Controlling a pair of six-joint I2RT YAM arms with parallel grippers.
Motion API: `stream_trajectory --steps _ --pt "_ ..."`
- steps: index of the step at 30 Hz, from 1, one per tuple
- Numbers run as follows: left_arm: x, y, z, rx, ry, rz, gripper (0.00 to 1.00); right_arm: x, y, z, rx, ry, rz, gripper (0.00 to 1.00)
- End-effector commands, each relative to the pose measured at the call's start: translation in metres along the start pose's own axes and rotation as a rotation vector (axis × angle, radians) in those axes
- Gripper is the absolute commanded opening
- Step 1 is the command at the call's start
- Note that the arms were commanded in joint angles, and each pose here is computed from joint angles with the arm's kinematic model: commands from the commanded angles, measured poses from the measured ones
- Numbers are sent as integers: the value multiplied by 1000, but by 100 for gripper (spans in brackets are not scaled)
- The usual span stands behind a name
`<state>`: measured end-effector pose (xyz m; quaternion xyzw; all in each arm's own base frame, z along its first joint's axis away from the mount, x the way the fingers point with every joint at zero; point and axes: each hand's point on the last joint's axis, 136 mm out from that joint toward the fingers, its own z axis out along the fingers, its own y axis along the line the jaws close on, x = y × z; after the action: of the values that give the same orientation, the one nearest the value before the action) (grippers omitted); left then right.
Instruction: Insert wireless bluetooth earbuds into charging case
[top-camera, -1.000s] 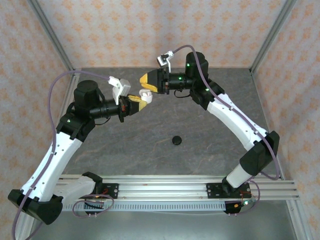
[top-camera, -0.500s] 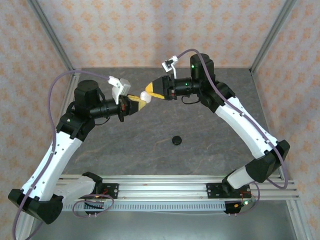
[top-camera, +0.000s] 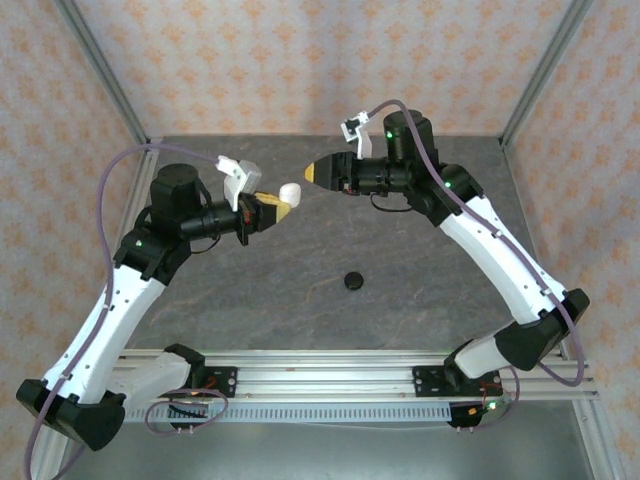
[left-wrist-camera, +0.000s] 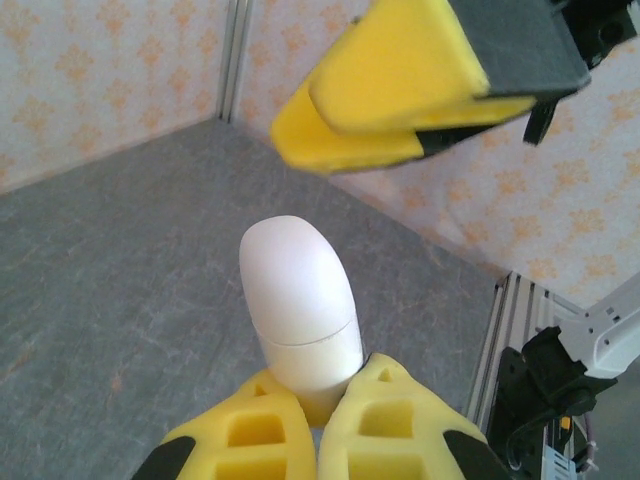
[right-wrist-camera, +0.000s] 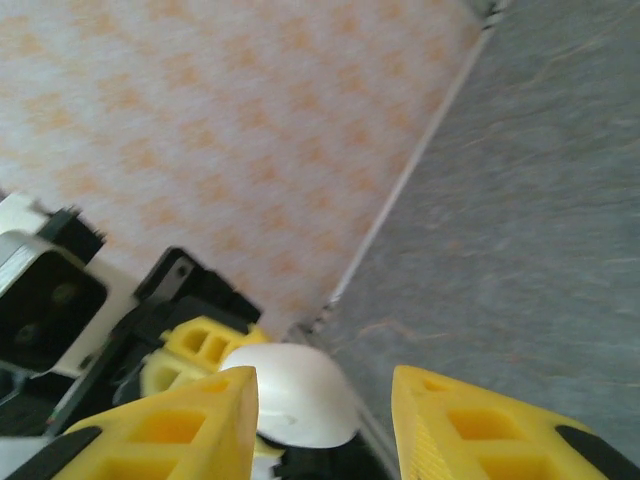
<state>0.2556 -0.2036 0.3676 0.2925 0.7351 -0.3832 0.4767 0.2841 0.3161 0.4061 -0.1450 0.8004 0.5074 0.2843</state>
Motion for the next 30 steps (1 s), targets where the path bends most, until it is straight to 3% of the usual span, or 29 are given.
stream_trajectory --steps 1,7,16,23,30 --pt "4 5 -3 -36 -16 26 0 -16 -20 -11 153 -96 -79 40" --pt "31 26 7 -92 52 -23 0 -15 -72 -7 349 -122 -26 44" --pt "96 89 44 -248 253 -189 0 16 -170 -26 608 -130 186 44" --pt "143 118 86 -231 416 -305 0 58 -250 -55 807 -109 333 47" --pt "168 135 138 -187 510 -352 0 75 -272 -61 875 -19 363 48"
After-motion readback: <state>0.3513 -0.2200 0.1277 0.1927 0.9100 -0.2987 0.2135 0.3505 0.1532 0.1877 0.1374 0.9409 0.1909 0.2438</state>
